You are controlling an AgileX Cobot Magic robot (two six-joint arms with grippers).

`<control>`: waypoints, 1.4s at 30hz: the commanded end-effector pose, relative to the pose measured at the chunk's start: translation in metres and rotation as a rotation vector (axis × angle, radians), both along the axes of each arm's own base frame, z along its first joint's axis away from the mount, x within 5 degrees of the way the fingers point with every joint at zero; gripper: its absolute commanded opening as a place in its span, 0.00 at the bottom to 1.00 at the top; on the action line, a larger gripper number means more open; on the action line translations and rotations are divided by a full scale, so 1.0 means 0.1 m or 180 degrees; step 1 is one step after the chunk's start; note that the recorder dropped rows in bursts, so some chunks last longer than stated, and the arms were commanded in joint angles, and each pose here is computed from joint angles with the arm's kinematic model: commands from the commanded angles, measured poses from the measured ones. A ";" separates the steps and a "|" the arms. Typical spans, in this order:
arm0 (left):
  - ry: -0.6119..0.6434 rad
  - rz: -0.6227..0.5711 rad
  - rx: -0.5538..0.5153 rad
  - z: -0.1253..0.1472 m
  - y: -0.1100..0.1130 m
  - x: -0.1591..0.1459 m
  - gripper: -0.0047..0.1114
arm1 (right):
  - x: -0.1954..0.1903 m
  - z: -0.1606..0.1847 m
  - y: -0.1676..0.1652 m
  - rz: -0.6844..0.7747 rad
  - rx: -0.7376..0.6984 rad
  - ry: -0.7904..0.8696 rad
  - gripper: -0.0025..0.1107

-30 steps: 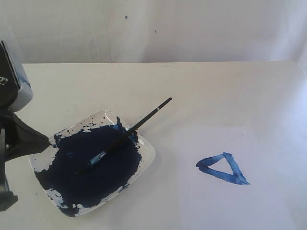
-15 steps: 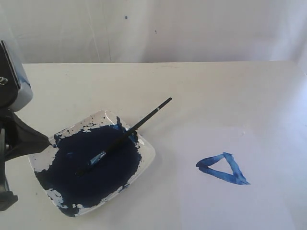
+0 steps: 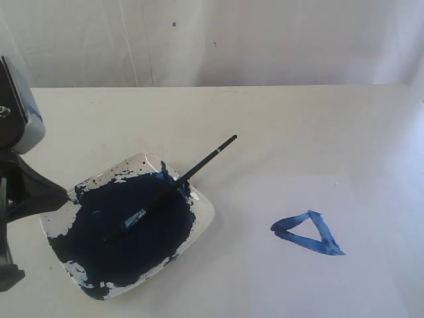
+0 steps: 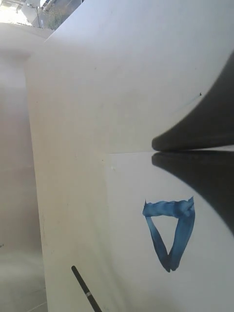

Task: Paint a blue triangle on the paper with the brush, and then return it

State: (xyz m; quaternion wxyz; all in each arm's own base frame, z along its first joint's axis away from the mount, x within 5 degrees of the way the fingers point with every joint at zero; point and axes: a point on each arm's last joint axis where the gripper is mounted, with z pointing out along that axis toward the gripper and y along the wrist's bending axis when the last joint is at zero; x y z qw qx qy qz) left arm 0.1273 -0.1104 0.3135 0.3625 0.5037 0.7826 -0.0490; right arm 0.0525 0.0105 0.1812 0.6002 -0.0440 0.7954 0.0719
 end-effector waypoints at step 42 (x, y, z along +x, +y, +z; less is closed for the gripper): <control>-0.1104 0.2579 -0.2268 -1.13 0.99 -0.62 0.04 | 0.00 0.00 0.00 0.0015 -0.0035 -0.0037 0.02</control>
